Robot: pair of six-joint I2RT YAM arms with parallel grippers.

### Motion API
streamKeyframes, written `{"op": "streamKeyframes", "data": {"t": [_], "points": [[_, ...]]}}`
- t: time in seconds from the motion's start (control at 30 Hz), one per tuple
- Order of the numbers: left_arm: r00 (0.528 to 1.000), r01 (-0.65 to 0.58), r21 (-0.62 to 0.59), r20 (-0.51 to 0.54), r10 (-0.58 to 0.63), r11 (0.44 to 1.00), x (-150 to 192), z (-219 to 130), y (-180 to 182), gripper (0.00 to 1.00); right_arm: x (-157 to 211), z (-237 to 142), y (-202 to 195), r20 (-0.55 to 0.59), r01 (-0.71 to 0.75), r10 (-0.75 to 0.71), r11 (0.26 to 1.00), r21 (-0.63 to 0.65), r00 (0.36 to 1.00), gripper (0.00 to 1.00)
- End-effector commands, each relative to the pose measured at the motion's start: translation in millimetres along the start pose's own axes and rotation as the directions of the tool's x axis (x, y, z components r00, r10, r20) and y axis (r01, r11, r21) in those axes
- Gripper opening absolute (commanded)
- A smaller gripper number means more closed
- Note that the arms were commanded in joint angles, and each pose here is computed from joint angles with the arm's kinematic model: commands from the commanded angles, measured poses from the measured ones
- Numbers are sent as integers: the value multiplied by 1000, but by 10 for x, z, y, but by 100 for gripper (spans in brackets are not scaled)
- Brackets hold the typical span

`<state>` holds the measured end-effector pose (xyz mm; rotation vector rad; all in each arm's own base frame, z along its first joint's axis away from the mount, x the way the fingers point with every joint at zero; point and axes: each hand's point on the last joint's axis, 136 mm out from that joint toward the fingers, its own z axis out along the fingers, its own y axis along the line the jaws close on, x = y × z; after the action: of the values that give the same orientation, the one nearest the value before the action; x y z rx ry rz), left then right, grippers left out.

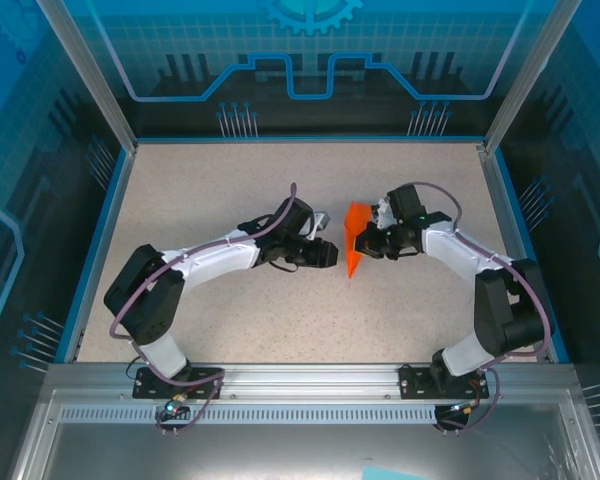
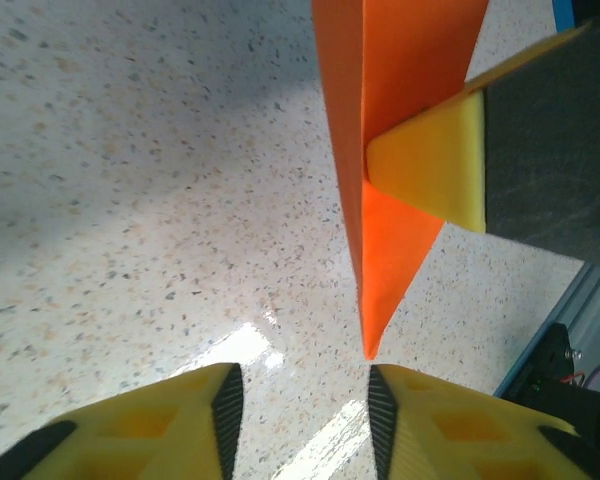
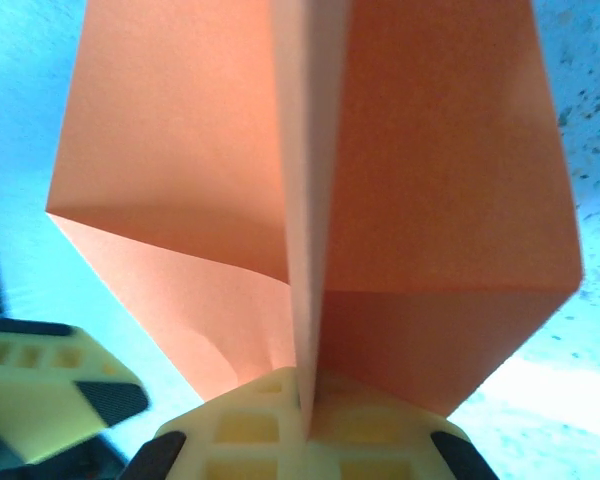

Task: Fold a paper plane with a square sheet of paper (pick it up from the middle)
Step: Move a paper plane to the center of the table.

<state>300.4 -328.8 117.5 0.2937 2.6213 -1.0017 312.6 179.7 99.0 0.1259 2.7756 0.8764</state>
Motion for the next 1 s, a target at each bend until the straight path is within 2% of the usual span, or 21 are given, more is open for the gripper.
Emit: {"op": "streamKeyframes", "data": {"t": [0.0, 0.13, 0.33, 0.57, 0.97], "points": [[1000, -7, -76, 13, 8, 997, 7, -193, 179, 47, 240, -27, -313, -114, 146, -120, 954, 262, 986, 1], [1000, 5, -107, 22, -2, 994, 17, -294, 310, 51, 368, 109, -376, -222, 256, -183, 895, 365, 958, 1], [999, 30, -134, 24, -27, 991, 37, -373, 474, 54, 463, 312, -389, -319, 360, -231, 822, 442, 919, 4], [999, 42, -138, 13, -41, 990, 70, -366, 545, 54, 484, 422, -387, -350, 412, -263, 779, 472, 899, 9], [999, 47, -134, -10, -49, 990, 119, -327, 564, 54, 492, 548, -378, -354, 458, -313, 753, 473, 881, 15]]}}
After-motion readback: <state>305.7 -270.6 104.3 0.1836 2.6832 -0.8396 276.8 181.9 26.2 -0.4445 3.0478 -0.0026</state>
